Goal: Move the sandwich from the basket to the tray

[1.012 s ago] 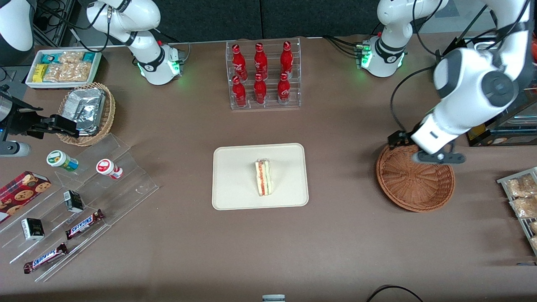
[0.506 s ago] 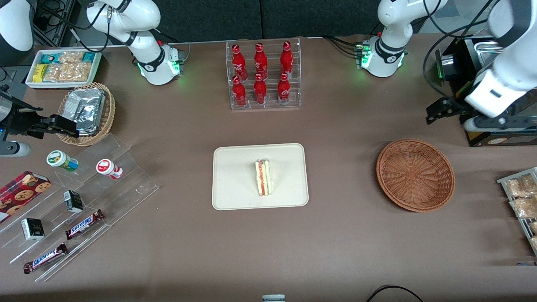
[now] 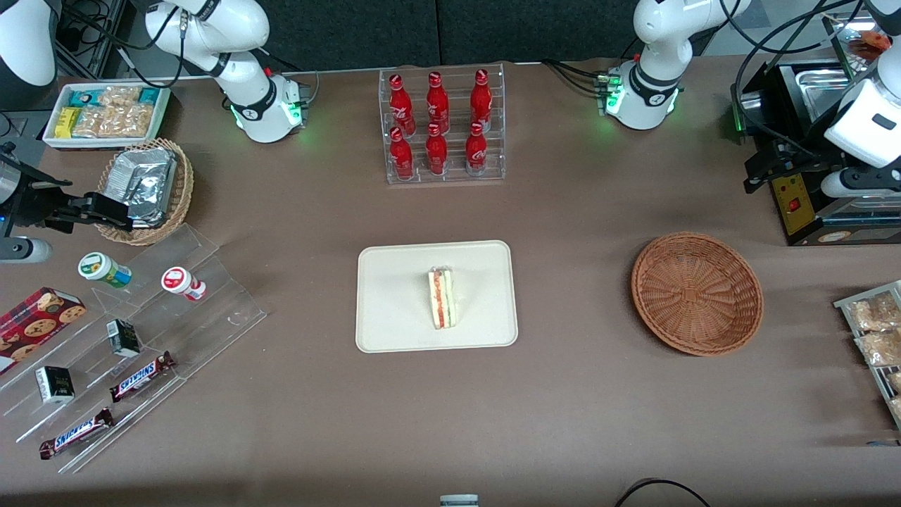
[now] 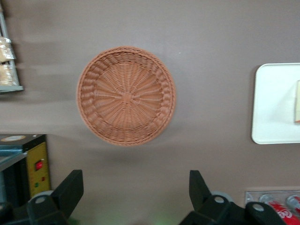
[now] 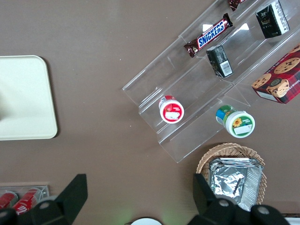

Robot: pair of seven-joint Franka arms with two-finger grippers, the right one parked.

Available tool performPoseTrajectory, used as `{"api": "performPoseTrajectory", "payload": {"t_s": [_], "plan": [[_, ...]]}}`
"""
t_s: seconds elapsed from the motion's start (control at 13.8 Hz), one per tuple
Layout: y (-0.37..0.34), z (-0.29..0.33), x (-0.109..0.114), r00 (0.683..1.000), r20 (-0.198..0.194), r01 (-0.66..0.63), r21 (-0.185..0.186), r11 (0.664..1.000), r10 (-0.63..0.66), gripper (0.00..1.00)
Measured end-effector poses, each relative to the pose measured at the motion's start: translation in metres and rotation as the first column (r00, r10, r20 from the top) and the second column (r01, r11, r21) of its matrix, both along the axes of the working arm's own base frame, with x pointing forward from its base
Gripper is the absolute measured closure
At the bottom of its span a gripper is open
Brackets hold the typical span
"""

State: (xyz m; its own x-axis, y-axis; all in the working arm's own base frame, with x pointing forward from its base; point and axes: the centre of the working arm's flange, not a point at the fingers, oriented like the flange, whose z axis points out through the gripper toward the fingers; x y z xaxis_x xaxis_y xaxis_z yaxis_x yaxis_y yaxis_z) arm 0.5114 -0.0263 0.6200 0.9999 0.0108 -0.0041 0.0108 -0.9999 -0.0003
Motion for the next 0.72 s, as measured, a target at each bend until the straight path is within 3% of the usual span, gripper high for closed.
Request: {"api": "performPoseTrajectory", "payload": {"t_s": [0.72], "plan": [[-0.0001, 0.0001, 0.0006, 1.0, -0.003, 0.003, 0.011, 1.0, -0.003, 0.0]]}}
